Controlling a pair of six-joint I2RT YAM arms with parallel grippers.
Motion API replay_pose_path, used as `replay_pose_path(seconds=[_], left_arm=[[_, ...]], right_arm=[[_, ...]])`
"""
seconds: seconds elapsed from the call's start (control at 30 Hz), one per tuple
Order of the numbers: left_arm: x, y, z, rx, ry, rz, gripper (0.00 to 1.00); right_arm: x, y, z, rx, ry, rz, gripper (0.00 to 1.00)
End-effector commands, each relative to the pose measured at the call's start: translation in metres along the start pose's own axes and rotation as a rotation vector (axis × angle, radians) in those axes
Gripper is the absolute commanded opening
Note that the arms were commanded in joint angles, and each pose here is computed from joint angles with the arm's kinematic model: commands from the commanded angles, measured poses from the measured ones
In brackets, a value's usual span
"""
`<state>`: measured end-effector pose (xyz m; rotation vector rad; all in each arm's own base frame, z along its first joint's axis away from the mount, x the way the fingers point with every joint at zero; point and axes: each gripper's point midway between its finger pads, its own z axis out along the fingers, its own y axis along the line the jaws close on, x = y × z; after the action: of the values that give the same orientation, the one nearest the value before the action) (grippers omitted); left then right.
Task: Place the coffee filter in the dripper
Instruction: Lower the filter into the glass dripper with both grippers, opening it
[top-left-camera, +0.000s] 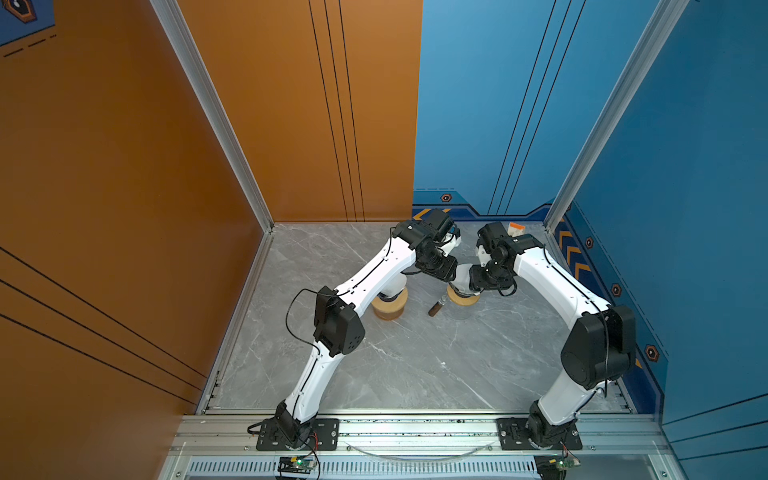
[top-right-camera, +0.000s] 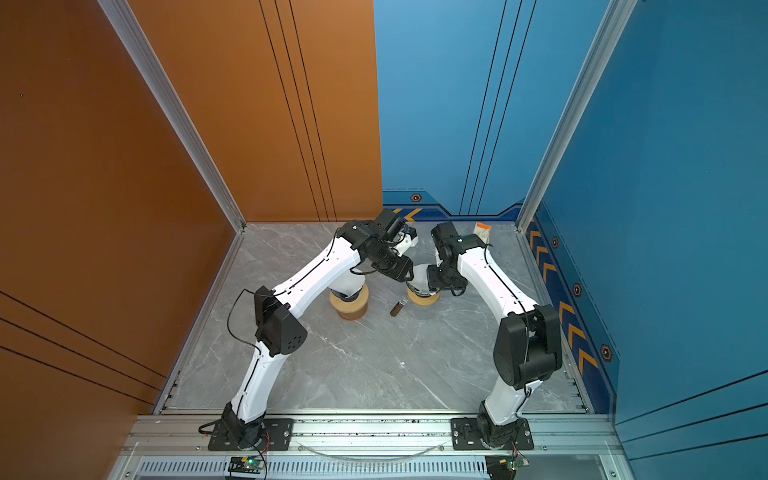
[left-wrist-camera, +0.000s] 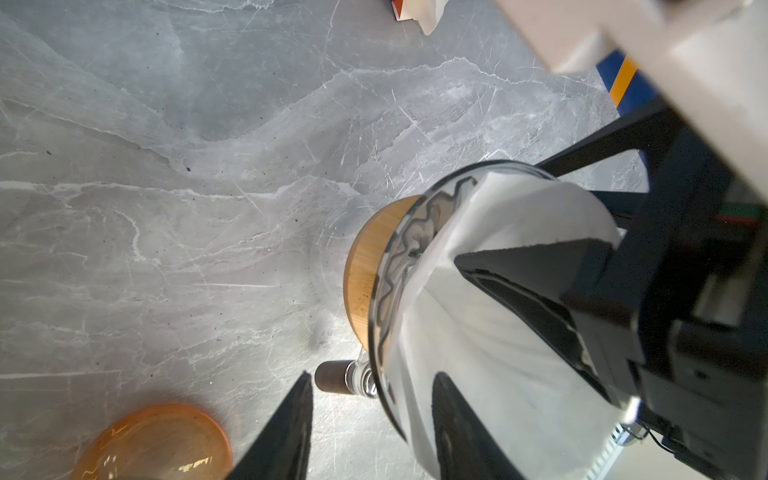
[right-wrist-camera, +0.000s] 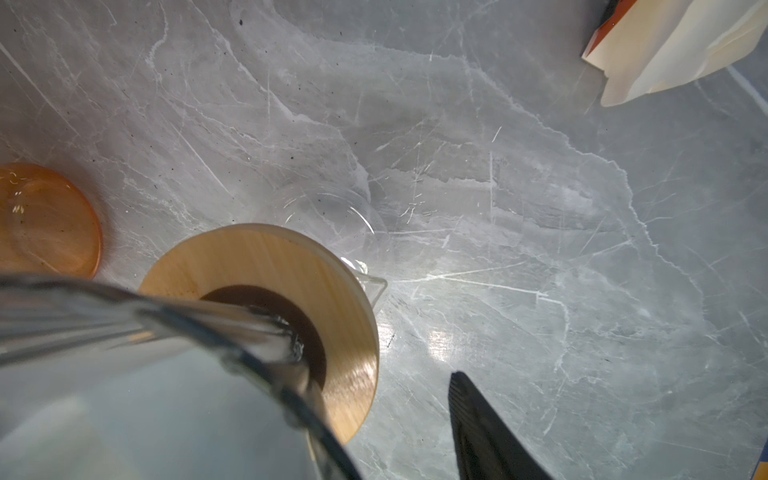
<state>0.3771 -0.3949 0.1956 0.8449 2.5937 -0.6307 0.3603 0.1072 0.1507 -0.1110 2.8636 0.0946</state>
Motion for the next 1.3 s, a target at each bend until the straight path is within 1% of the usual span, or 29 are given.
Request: replay_pose_path(seconds=[0.0,0.23,0.43,0.6,0.8,1.03,1.27], left_arm=[[-0.001,0.002,0.003,0.012,0.004,-0.015,0.48],[-0.001,0.003,0.004,0.009,0.007,-0.014,0.46],[0.001,0.004,0.003,0.008,0.011,-0.015,0.45],[0.003,0.005,0.002,0.0,0.012,-0.011,0.45],[0.003,0.004,0.0,0.002,0.011,-0.008,0.45],[0.001,0.0,-0.002,0.008,0.004,-0.007,0.45],[-0.013,-0.003,-0.024,-0.011,-0.063,0.005,0.48]], right_arm=[[-0.009,0.001,-0.028,-0.024,-0.082,0.01,0.59],[-0.012,-0.01,-0.044,0.021,-0.139,0.02,0.62],[-0.006,-0.019,-0.028,0.063,-0.093,0.032,0.62],[-0.003,-0.019,-0.016,0.066,-0.06,0.029,0.62],[-0.004,-0.016,-0.012,0.051,-0.048,0.028,0.62],[-0.012,-0.011,-0.023,0.029,-0.083,0.036,0.62],[-0.024,-0.002,-0.046,-0.029,-0.162,0.038,0.65]])
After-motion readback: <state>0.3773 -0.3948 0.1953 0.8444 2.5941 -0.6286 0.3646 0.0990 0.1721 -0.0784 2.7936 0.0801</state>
